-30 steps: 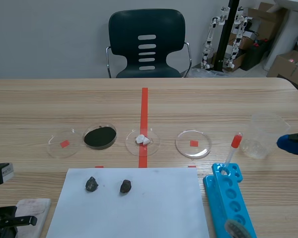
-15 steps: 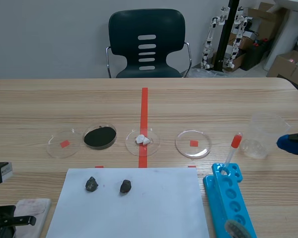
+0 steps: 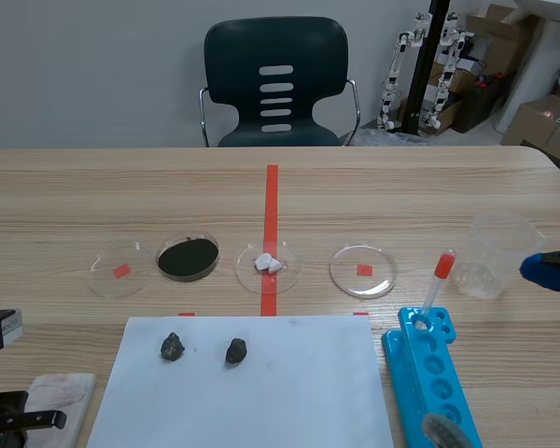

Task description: Rub the mineral on the streak plate below the first streak

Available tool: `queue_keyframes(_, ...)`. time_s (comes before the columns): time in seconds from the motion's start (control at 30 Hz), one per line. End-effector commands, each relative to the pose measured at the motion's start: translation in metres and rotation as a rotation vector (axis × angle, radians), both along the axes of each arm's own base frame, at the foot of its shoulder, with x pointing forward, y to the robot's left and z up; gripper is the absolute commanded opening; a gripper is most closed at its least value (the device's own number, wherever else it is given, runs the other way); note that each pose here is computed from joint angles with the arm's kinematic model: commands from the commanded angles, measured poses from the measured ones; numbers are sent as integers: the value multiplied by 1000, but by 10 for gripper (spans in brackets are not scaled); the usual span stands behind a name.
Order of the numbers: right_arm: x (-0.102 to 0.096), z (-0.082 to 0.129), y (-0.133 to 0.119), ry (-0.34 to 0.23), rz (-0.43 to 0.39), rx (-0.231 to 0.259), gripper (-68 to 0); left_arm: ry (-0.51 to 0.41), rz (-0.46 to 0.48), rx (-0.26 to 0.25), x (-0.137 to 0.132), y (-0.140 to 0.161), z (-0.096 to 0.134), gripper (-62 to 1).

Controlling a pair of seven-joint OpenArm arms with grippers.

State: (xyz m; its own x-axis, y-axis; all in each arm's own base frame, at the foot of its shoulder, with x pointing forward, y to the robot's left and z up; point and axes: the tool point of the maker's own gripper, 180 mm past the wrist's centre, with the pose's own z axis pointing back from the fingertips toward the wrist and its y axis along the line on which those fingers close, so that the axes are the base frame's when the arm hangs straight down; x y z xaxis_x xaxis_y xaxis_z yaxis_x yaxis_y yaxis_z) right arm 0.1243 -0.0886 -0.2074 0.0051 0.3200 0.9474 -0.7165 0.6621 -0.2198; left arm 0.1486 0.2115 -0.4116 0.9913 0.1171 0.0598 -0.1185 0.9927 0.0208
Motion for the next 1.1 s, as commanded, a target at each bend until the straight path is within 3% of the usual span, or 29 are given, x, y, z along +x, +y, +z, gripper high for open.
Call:
queue_keyframes(0.0,1,5,2,-13,9,14,4,-4,-3,0,0,-1,-2,-524)
queue_keyframes(0.2,1,5,2,-13,9,14,4,-6,-5,2,0,-1,-1,-524)
queue_keyframes(0.47,1,5,2,-13,9,14,4,-3,-20,84,0,14,0,-524)
queue_keyframes(0.53,1,5,2,-13,9,14,4,-4,-16,69,0,11,-1,-524)
queue_keyframes(0.7,1,5,2,-13,9,14,4,-34,-9,-59,5,-13,-1,-524)
queue_keyframes(0.9,1,5,2,-13,9,14,4,-53,-24,-152,8,-34,-2,-524)
queue_keyframes(1.0,1,5,2,-13,9,14,4,-60,-29,-155,9,-35,-2,-524)
queue_keyframes(1.07,1,5,2,-13,9,14,4,-57,-35,-132,8,-31,-2,-524)
